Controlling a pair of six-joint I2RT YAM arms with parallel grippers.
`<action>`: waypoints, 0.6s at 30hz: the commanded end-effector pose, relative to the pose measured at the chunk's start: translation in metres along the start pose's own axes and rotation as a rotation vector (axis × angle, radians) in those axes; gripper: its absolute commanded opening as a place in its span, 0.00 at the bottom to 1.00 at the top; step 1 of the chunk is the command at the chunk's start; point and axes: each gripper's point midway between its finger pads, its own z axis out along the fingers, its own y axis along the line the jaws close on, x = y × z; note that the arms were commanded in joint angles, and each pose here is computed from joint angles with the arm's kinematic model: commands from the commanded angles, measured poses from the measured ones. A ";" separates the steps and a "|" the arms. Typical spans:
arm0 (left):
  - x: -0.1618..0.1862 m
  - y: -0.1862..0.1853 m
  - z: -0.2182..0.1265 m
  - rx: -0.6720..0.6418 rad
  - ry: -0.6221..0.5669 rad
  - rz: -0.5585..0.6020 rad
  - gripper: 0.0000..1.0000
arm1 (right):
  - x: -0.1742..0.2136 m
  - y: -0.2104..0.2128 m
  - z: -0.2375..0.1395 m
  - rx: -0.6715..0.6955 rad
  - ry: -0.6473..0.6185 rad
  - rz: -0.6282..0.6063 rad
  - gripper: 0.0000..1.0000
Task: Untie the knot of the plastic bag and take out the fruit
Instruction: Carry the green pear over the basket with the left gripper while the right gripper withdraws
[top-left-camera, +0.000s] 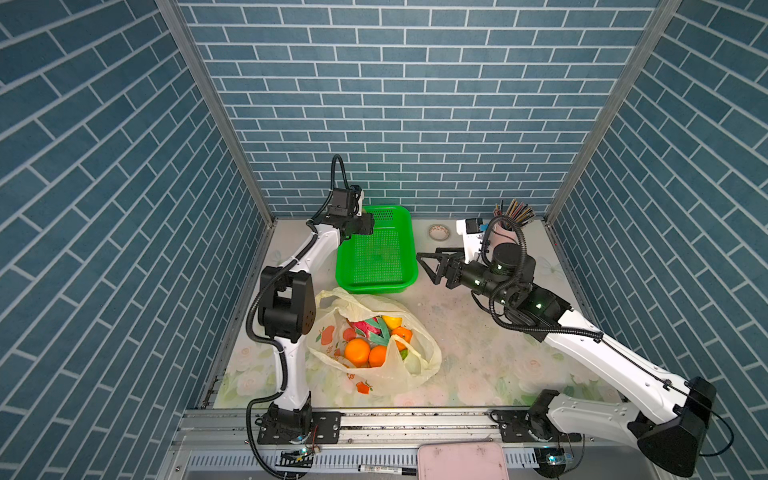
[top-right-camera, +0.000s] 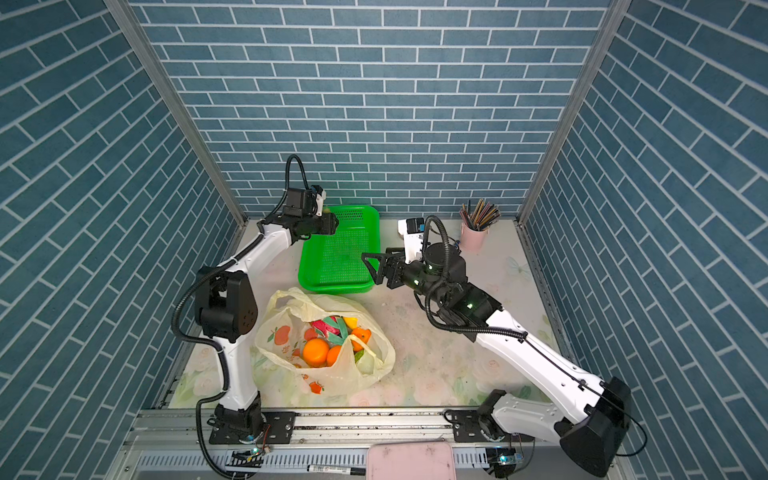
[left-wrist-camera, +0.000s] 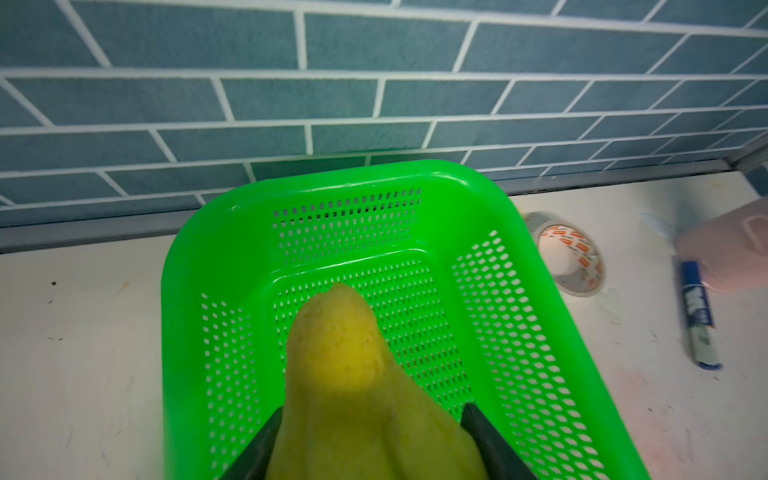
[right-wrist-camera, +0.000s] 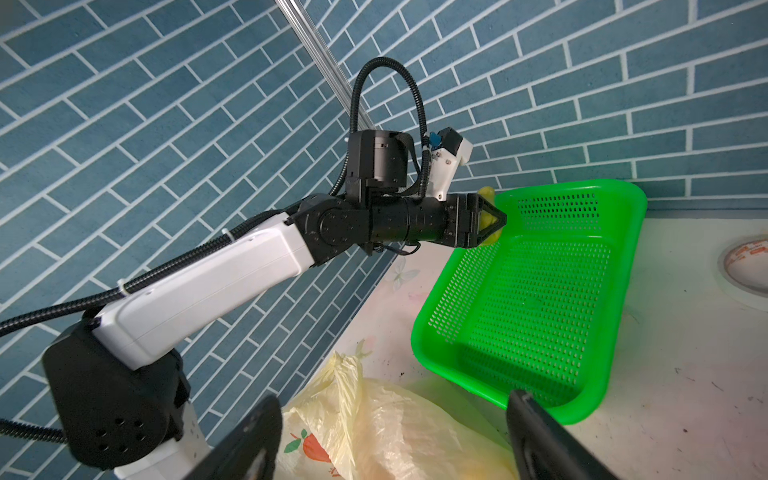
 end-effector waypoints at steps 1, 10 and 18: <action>0.017 0.011 0.018 -0.051 0.093 -0.036 0.62 | 0.009 -0.006 0.003 0.015 0.034 0.043 0.84; 0.017 0.034 0.071 -0.157 0.139 -0.037 0.62 | 0.016 -0.010 0.000 0.030 0.062 0.048 0.84; 0.031 0.035 0.103 -0.130 0.162 -0.052 0.63 | 0.016 -0.010 -0.006 0.036 0.055 0.043 0.84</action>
